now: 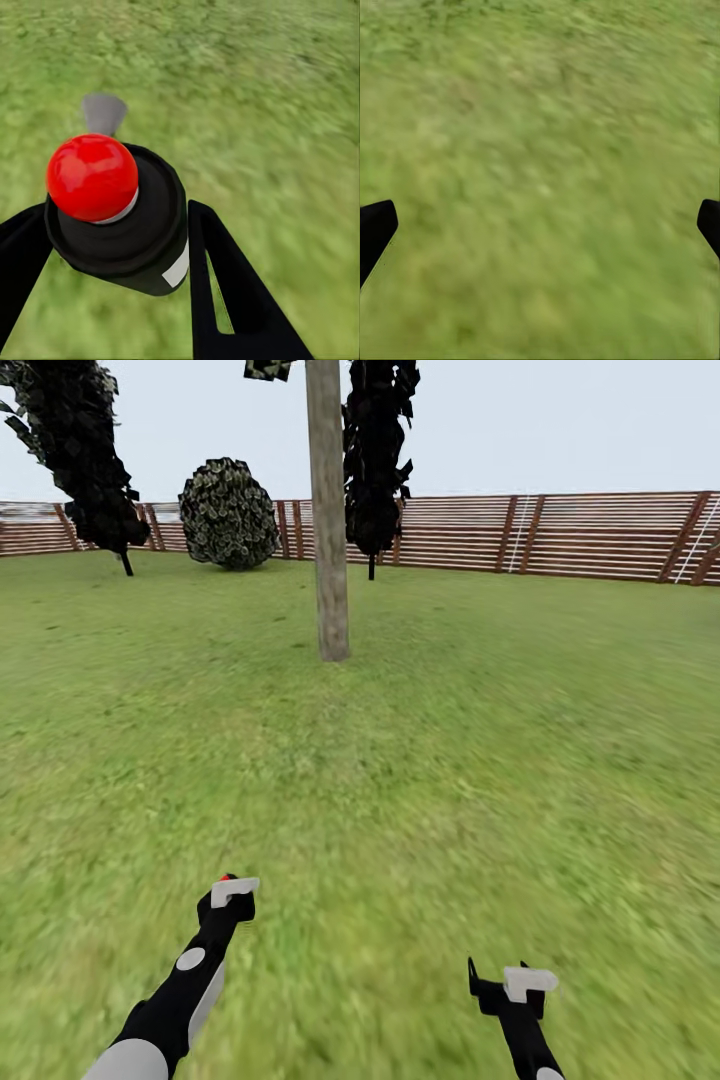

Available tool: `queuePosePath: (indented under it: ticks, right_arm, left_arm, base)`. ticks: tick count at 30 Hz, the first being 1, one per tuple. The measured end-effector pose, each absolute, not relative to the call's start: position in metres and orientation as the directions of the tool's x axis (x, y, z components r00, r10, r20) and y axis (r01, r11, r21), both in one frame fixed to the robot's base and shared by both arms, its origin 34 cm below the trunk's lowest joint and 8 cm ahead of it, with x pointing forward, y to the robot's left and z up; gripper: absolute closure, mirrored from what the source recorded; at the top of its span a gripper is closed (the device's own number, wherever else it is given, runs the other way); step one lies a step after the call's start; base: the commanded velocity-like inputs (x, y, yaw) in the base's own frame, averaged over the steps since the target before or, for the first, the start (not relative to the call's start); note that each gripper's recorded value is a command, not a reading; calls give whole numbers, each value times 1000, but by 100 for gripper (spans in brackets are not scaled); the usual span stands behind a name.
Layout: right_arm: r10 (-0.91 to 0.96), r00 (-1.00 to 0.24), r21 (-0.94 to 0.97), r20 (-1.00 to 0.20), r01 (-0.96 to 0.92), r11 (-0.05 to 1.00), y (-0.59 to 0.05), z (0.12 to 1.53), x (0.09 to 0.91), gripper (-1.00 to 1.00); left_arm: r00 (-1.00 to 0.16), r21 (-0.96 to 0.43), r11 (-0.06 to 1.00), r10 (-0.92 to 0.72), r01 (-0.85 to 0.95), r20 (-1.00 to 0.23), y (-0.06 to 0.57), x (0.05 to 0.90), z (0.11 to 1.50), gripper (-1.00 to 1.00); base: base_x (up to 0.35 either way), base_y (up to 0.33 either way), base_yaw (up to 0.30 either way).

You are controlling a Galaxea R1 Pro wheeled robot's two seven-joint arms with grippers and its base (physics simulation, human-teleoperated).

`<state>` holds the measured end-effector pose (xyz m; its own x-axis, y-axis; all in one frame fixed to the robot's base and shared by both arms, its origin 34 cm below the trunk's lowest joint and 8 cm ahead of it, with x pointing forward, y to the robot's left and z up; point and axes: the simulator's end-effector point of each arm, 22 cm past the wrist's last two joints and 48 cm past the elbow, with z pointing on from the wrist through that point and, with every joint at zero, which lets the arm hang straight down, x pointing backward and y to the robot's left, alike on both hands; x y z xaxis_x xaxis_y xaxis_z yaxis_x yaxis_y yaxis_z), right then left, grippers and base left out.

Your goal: In the garden, pick up the pesticide atomizer on the floor and spray pesticide onto both trees until each tree trunk is fully covered.

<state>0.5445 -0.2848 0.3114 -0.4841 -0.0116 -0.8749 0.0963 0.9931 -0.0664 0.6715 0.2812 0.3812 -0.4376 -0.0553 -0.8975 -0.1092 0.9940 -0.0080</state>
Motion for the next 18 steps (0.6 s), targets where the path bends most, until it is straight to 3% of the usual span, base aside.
queuePosePath:
  ticks: [18]
  right_arm:
    - [-12, -470, -65, -883, 96, 993, -284, 319, 548, -100]
  left_arm:
    - [-420, -10, 994, -55, -109, -906, 281, 675, 392, 100]
  base:
    - [339, 0, 50]
